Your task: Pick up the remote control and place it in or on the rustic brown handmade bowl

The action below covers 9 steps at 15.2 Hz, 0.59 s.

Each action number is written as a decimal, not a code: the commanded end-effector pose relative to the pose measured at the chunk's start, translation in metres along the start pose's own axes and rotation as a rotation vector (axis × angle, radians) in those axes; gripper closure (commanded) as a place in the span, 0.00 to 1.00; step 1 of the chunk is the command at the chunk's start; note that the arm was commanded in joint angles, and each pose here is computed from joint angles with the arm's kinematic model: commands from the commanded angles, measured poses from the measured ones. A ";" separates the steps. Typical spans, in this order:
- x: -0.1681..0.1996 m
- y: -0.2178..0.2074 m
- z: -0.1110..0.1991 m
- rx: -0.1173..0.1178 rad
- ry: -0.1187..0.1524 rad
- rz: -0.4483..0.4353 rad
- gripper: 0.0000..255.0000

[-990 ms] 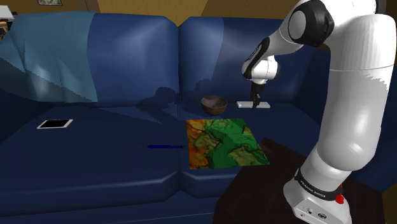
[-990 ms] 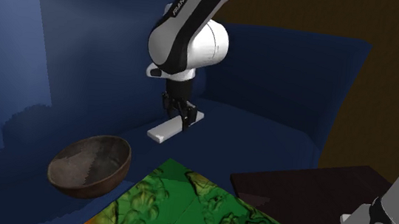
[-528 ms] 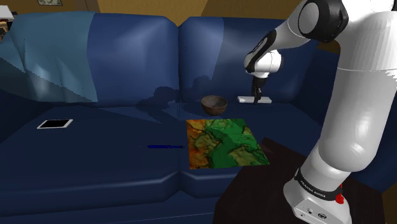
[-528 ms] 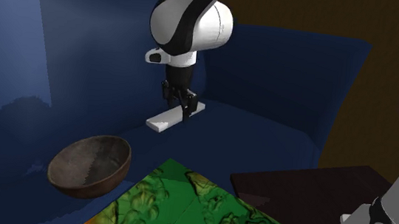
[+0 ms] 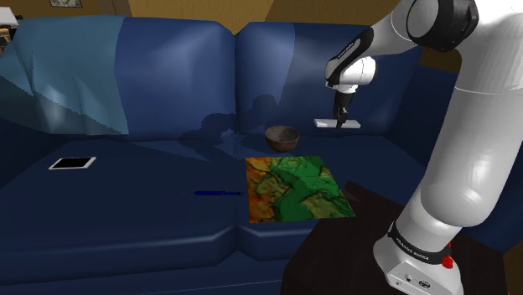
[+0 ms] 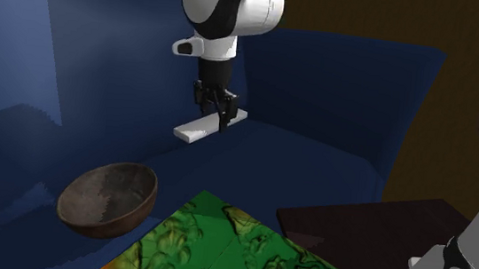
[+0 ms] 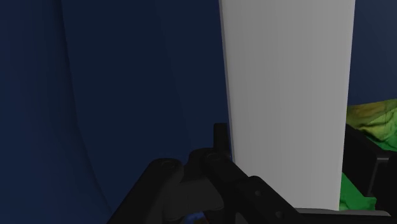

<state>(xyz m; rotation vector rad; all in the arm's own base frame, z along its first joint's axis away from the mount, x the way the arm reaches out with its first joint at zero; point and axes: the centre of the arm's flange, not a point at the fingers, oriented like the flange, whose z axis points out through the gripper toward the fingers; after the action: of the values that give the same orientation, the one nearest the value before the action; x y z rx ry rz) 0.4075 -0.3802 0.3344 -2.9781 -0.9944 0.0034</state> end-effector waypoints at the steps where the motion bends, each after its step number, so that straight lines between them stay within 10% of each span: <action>1: 0.000 -0.001 -0.009 0.000 0.000 0.000 1.00; 9: 0.105 0.006 -0.008 0.000 0.000 0.000 1.00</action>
<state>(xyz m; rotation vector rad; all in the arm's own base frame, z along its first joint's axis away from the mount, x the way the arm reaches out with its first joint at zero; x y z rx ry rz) 0.4828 -0.3294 0.3437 -2.9776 -0.9965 0.0050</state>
